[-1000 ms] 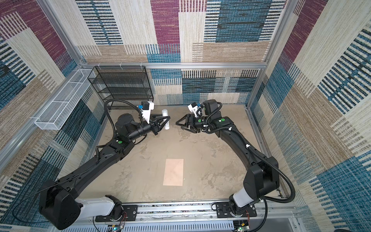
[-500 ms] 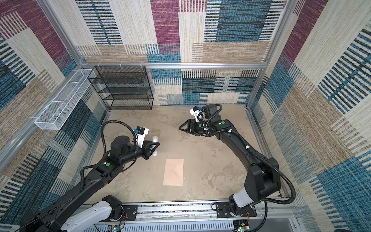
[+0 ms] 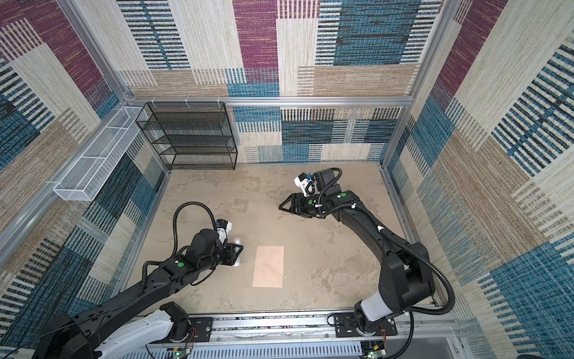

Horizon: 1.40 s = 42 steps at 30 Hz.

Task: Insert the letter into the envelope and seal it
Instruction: 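Lower the glue stick beside the pink envelope with the left gripper while the right withdraws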

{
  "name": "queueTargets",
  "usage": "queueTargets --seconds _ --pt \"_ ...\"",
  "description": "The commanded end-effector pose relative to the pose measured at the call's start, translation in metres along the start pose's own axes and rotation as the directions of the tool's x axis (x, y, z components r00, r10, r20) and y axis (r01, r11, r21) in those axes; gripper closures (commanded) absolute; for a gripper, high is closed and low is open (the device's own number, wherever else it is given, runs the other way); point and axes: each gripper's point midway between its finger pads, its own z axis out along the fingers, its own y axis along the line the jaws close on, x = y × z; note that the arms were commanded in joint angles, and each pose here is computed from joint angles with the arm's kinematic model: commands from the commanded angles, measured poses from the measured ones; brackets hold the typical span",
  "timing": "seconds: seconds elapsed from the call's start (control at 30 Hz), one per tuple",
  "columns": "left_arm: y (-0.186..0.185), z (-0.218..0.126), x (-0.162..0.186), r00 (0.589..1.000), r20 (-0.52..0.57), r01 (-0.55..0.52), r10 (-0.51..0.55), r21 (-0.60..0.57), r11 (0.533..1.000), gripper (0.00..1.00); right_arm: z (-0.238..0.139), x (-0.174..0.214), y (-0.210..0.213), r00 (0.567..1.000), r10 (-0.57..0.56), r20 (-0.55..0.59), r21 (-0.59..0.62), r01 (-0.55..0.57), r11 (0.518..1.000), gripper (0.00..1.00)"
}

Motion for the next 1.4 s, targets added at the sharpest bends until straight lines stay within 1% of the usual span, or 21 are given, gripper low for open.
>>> queueTargets --seconds 0.0,0.23,0.47,0.63,0.73,0.87,0.97,1.03,1.13,1.27,1.37 --pt "0.012 0.006 0.015 0.998 -0.043 0.038 -0.040 -0.060 0.997 1.00 0.002 -0.003 0.003 0.999 -0.035 0.013 -0.024 0.035 0.999 0.36" --pt "0.026 0.017 0.049 0.985 -0.163 0.040 -0.059 -0.116 0.992 1.00 0.006 0.001 -0.003 1.000 -0.017 0.002 -0.023 0.017 1.000 0.36" --pt "0.031 0.022 0.062 0.976 -0.209 0.038 -0.069 -0.146 0.989 1.00 0.010 0.001 -0.007 1.000 -0.013 -0.006 -0.019 0.013 1.000 0.36" --pt "0.034 0.028 0.070 0.965 -0.246 0.044 -0.085 -0.168 0.985 0.93 0.012 0.000 -0.009 1.000 -0.014 -0.011 -0.014 0.014 1.000 0.35" --pt "0.034 0.031 0.074 0.960 -0.265 0.046 -0.092 -0.175 0.983 0.91 0.013 -0.001 -0.010 1.000 -0.016 -0.011 -0.010 0.016 1.000 0.35" --pt "0.032 0.033 0.074 0.957 -0.276 0.042 -0.089 -0.174 0.984 0.84 0.013 -0.001 -0.011 1.000 -0.016 -0.011 -0.003 0.016 1.000 0.35" --pt "0.032 0.034 0.075 0.954 -0.286 0.040 -0.090 -0.177 0.984 0.76 0.013 -0.002 -0.013 1.000 -0.018 -0.010 0.003 0.018 1.000 0.35" --pt "0.033 0.034 0.077 0.950 -0.300 0.036 -0.092 -0.186 0.982 0.69 0.014 -0.001 -0.015 1.000 -0.016 -0.010 0.010 0.016 1.000 0.35" --pt "0.036 0.034 0.080 0.943 -0.317 0.032 -0.096 -0.201 0.979 0.63 0.013 -0.002 -0.017 1.000 -0.016 -0.006 0.017 0.016 1.000 0.35" --pt "0.034 0.034 0.080 0.940 -0.326 0.032 -0.097 -0.200 0.979 0.56 0.011 -0.004 -0.018 1.000 -0.017 0.002 0.026 0.016 1.000 0.35" --pt "0.033 0.034 0.080 0.939 -0.330 0.034 -0.098 -0.194 0.980 0.52 0.011 -0.004 -0.020 1.000 -0.014 0.005 0.031 0.014 0.999 0.35"
